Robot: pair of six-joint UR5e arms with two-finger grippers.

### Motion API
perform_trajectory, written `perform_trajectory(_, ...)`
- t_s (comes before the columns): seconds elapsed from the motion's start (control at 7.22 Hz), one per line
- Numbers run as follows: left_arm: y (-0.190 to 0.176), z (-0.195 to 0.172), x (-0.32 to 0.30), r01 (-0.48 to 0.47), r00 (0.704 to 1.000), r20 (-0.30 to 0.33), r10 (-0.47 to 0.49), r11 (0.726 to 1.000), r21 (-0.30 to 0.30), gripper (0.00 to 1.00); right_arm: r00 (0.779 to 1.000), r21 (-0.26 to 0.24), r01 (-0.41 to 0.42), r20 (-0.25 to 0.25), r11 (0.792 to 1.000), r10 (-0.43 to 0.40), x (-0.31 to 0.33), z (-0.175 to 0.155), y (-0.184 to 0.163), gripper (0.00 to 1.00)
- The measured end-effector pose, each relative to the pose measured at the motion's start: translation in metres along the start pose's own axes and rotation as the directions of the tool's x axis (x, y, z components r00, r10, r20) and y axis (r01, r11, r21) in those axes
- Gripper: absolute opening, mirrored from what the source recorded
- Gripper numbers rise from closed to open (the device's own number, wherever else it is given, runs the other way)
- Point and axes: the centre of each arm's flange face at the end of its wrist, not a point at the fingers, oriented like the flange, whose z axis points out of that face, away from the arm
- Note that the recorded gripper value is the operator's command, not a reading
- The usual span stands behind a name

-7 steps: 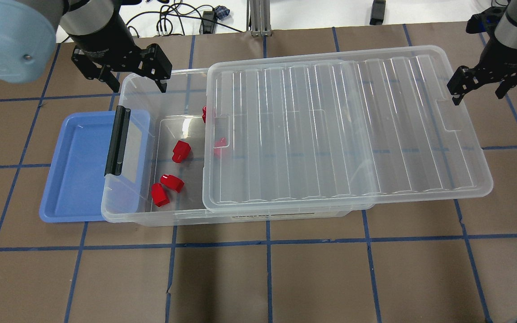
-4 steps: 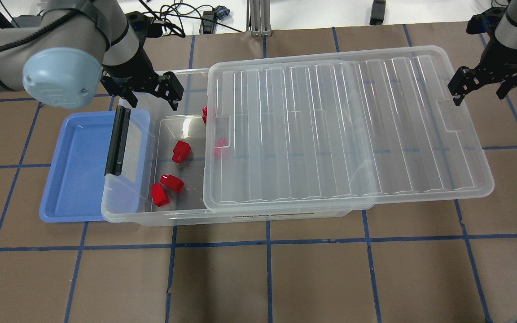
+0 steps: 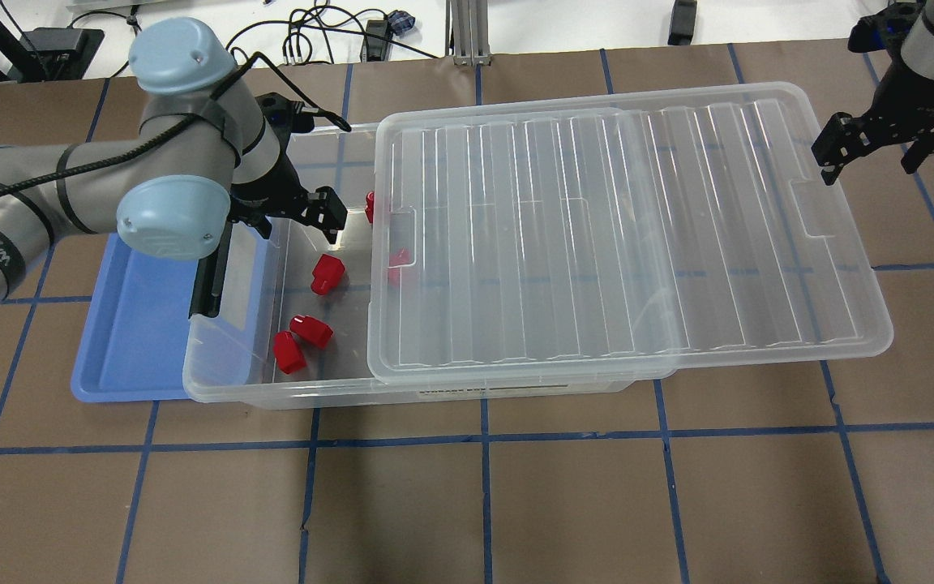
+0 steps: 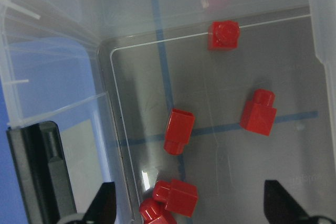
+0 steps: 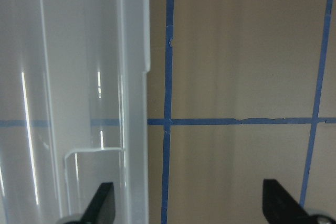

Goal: Place red block in blue tray from box

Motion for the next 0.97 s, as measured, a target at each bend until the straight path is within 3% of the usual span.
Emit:
perform_trajectory(0.42,0.005,0.034,0.001,-0.001,1.0,-0.001,0.001,1.0,0.004,1.0,0.996,0.002,-0.084,0.006,0.996,0.084,-0.02,-0.044,0.031,1.0)
perform_trajectory(0.69,0.007,0.054,0.001,-0.002,1.0,-0.003,0.002,1.0,0.003,1.0,0.986,0.001,-0.164,0.041,0.986,0.164,-0.037,-0.073,0.054,1.0)
perform_trajectory(0.97,0.004,0.074,0.0,-0.009,1.0,-0.003,0.009,1.0,0.004,1.0,0.981,0.008,-0.183,0.059,0.983,0.183,-0.061,-0.097,0.073,1.0)
